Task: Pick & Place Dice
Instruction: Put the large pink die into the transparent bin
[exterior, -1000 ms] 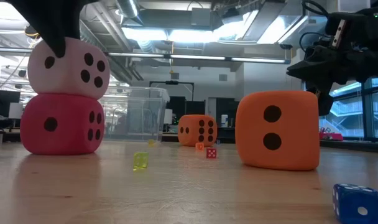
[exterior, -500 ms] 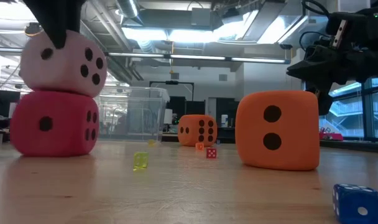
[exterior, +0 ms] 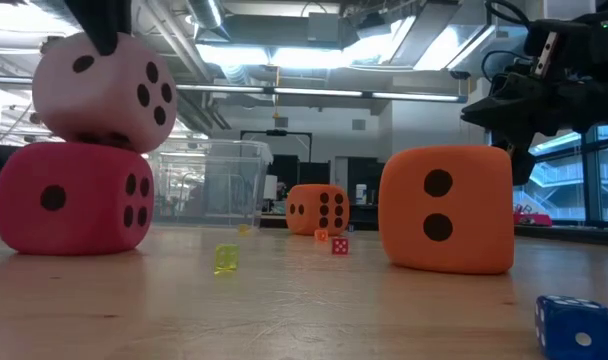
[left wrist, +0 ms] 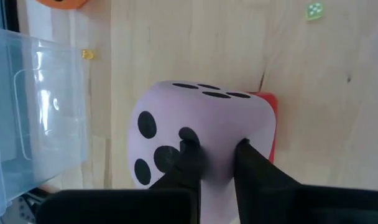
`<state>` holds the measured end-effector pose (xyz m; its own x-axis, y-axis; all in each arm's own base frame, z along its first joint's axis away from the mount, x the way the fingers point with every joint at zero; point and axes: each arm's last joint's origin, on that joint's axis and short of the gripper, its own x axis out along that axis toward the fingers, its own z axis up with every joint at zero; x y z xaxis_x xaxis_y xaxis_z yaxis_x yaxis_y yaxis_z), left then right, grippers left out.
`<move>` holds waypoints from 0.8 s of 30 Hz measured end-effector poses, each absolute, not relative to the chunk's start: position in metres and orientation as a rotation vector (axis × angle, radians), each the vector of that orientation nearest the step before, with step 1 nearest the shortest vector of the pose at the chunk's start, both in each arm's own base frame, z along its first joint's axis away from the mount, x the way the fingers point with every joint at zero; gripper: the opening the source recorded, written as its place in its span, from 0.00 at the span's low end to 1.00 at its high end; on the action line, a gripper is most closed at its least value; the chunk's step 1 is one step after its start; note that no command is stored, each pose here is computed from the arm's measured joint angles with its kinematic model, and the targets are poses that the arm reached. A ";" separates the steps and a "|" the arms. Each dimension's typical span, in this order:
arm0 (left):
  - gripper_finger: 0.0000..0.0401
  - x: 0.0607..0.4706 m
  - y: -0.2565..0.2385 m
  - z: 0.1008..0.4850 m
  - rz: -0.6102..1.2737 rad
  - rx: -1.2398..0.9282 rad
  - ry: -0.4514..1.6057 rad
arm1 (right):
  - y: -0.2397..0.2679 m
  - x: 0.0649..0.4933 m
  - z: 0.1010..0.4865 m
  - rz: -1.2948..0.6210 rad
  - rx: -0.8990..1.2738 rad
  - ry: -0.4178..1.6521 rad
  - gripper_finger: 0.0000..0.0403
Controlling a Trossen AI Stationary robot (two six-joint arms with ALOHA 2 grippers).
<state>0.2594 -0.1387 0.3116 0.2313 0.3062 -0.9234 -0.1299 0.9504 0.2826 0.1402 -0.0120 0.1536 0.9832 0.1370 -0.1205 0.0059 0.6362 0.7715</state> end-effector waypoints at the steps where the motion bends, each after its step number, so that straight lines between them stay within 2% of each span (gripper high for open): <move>1: 0.04 0.259 -0.139 0.312 0.302 0.158 1.304 | -0.012 0.140 0.154 0.075 0.879 0.174 0.07; 17: 0.00 0.250 -0.121 0.360 0.455 0.125 1.150 | -0.012 0.140 0.154 0.075 0.879 0.174 0.07; 24: 0.00 0.244 -0.083 0.382 0.664 0.113 0.973 | -0.012 0.140 0.154 0.075 0.879 0.174 0.07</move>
